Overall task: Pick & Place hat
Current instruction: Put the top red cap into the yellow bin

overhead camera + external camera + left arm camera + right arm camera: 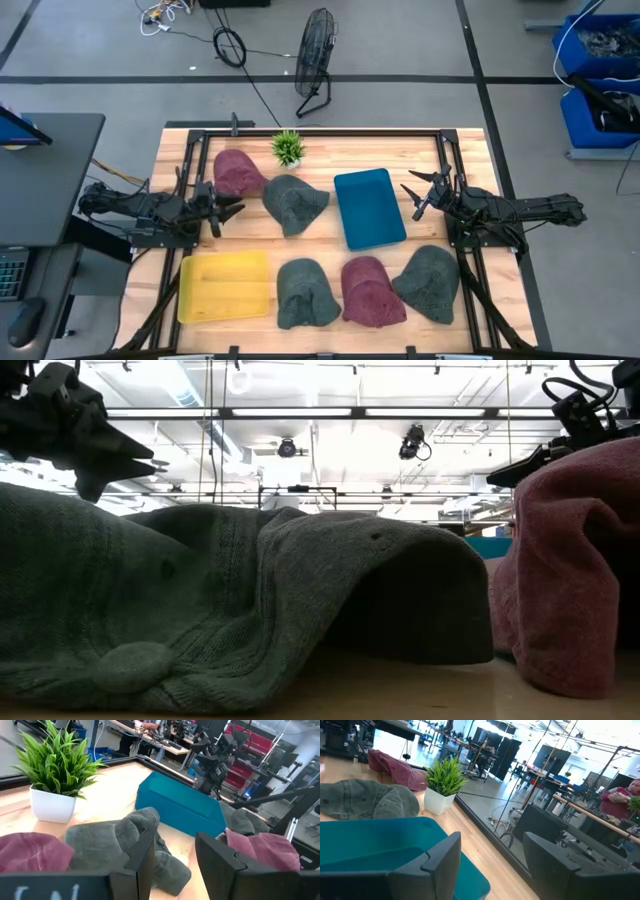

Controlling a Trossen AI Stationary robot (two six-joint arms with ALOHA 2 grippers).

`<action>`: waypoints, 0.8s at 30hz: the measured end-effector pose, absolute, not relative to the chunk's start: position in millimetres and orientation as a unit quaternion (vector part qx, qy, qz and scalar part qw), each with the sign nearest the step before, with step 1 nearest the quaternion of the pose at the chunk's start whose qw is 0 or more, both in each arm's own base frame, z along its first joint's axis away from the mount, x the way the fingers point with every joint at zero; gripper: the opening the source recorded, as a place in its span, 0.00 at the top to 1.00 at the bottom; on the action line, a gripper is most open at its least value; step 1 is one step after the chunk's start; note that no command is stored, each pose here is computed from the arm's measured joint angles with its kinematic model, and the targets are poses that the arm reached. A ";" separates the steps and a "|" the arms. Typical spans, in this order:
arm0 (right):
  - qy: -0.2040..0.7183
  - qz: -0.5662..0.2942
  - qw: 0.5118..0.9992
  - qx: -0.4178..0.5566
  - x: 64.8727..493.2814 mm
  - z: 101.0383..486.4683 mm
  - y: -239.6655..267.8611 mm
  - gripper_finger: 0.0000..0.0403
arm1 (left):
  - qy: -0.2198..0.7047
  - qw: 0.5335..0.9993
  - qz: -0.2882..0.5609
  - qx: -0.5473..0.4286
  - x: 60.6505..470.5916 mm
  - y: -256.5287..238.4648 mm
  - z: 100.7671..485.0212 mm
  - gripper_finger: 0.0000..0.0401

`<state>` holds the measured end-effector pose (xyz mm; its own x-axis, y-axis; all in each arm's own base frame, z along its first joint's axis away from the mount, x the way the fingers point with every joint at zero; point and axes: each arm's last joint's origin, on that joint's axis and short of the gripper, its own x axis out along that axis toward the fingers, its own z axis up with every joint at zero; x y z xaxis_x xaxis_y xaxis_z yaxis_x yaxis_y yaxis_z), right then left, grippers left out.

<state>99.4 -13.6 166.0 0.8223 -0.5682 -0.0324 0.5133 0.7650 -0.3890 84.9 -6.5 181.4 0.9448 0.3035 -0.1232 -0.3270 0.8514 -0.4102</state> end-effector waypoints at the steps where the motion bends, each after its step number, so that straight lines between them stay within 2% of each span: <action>1: 0.074 -0.289 0.936 -0.185 99.3 166.2 -13.6 0.45 | 0.024 0.962 0.163 -0.218 84.9 -6.5 182.0 0.64; 4: 0.074 -0.289 0.936 -0.185 99.4 166.2 -13.6 0.45 | -0.007 0.965 0.177 -0.192 84.2 -5.1 191.6 0.64; 7: 0.074 -0.289 0.936 -0.185 99.3 166.2 -13.6 0.45 | -0.054 0.968 0.205 -0.135 77.7 -1.7 217.2 0.64; 11: 0.074 -0.289 0.936 -0.185 99.4 166.0 -13.6 0.45 | -0.054 0.968 0.236 -0.065 65.0 3.0 247.5 0.64; 18: 0.074 -0.289 0.936 -0.185 99.4 166.1 -13.6 0.45 | 0.058 0.952 0.297 -0.037 62.5 6.0 265.8 0.64; 22: 0.074 -0.289 0.936 -0.185 99.4 166.1 -13.6 0.45 | 0.101 0.941 0.311 -0.083 80.8 1.2 256.4 0.64; 24: 0.074 -0.289 0.936 -0.185 99.3 166.2 -13.6 0.45 | 0.134 0.936 0.319 -0.070 92.6 -1.9 247.1 0.64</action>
<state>99.3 -13.6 166.2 0.8221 -0.5684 -0.0319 0.5137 0.7649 -0.3887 92.6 -1.9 247.1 0.7611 0.5772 -0.2958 -0.6150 0.7872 -0.0464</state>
